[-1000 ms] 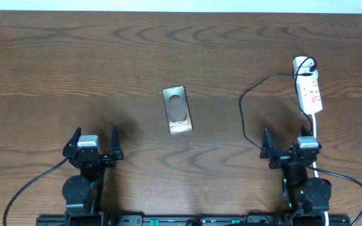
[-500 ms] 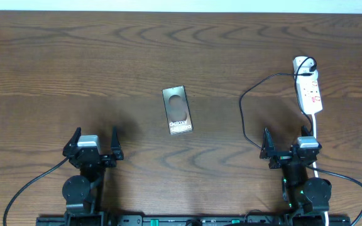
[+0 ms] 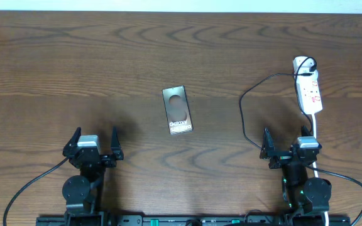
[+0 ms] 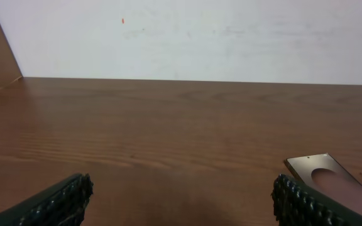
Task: Plug charger to phone and switch on socket
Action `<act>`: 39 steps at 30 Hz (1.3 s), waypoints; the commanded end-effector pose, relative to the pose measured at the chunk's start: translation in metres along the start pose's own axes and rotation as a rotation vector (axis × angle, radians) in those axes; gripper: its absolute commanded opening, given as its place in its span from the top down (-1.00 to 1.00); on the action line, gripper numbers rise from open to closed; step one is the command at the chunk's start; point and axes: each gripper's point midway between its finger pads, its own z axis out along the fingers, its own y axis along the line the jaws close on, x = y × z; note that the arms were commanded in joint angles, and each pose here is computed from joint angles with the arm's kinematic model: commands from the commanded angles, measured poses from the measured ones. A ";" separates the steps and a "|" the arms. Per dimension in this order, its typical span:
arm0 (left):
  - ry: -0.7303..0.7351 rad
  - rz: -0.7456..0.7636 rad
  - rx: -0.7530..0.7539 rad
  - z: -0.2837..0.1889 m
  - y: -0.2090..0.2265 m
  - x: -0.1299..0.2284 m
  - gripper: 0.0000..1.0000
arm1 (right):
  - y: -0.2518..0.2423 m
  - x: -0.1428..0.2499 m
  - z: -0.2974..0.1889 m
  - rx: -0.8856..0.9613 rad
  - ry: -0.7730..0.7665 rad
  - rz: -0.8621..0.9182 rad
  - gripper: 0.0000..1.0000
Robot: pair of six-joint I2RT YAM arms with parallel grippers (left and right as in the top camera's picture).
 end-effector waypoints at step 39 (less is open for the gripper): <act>0.062 0.014 0.033 0.001 -0.005 0.019 -0.87 | 0.002 0.000 0.000 -0.008 -0.002 -0.013 -0.99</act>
